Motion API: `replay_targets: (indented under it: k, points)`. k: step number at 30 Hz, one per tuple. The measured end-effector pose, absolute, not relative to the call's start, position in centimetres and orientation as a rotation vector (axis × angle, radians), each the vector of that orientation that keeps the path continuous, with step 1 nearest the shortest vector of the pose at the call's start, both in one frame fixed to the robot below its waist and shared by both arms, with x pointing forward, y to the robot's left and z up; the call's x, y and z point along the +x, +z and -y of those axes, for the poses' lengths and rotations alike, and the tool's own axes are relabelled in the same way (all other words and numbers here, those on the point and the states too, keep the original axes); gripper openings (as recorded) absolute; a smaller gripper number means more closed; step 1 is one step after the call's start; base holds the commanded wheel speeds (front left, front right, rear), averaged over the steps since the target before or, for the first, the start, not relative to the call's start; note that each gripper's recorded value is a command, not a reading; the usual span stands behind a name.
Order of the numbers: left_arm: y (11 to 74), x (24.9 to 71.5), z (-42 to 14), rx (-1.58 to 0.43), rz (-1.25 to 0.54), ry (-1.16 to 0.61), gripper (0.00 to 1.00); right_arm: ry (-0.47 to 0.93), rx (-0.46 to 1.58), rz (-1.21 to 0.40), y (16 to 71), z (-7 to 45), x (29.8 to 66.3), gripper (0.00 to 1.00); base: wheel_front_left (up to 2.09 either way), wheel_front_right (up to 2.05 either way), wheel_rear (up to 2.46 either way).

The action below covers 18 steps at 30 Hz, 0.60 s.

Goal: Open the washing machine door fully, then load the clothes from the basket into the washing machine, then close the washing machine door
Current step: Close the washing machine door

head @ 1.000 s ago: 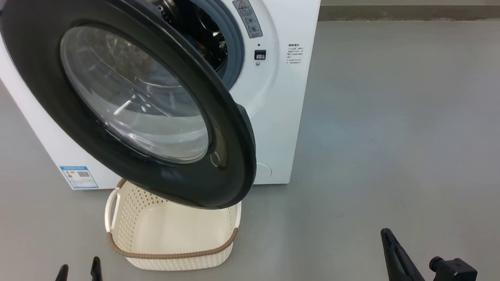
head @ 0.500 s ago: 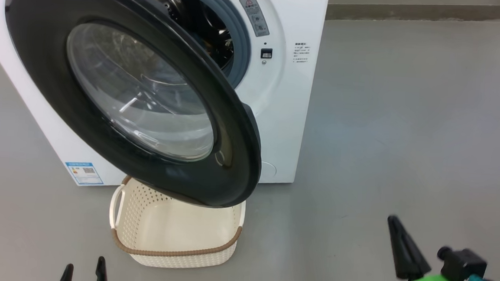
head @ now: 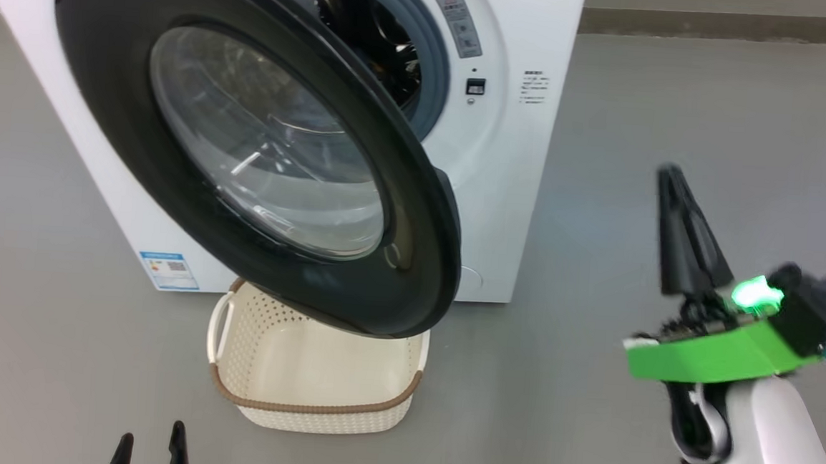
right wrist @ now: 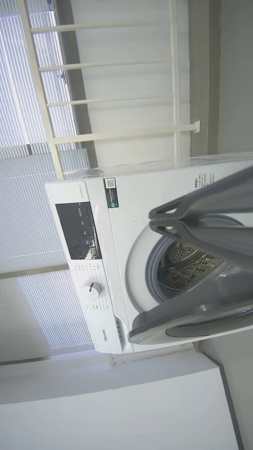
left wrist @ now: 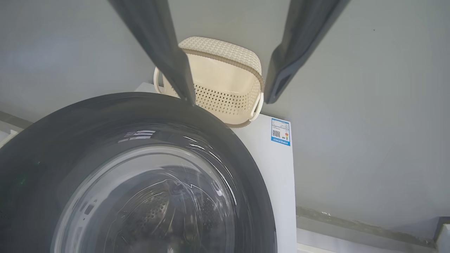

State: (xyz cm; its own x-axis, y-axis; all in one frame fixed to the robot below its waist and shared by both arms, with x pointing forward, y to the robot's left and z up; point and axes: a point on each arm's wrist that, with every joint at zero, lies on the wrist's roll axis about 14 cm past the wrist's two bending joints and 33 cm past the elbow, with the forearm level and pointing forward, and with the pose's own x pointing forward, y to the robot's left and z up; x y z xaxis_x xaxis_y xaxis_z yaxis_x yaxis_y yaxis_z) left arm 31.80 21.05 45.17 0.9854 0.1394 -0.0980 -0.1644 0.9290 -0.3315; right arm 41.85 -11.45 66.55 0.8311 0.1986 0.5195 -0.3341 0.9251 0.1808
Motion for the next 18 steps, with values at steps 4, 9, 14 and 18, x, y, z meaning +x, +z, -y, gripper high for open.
replay_targets:
  k: [4, 9, 14, 18]
  points:
    - [45.5, 31.4, -21.6, -0.353, -0.058, 0.176, 1.0, 0.45, 0.303, 0.611, 70.3, 6.6, 40.8, 0.0, 0.0, 0.0, 0.0]
    - [45.8, 30.7, -22.3, -0.362, -0.045, 0.203, 1.0, 0.669, 0.35, 0.59, 70.7, -0.1, 38.7, 0.0, 0.0, 0.0, 0.0]
    - [46.1, 30.0, -22.3, -0.377, -0.03, 0.212, 1.0, 0.807, 0.341, 0.438, 66.4, -5.1, 37.7, 0.0, 0.0, 0.0, 0.0]
    - [46.3, 29.5, -22.4, -0.396, -0.023, 0.229, 1.0, 0.836, 0.343, 0.263, 61.0, -6.9, 37.5, 0.0, 0.0, 0.0, 0.0]
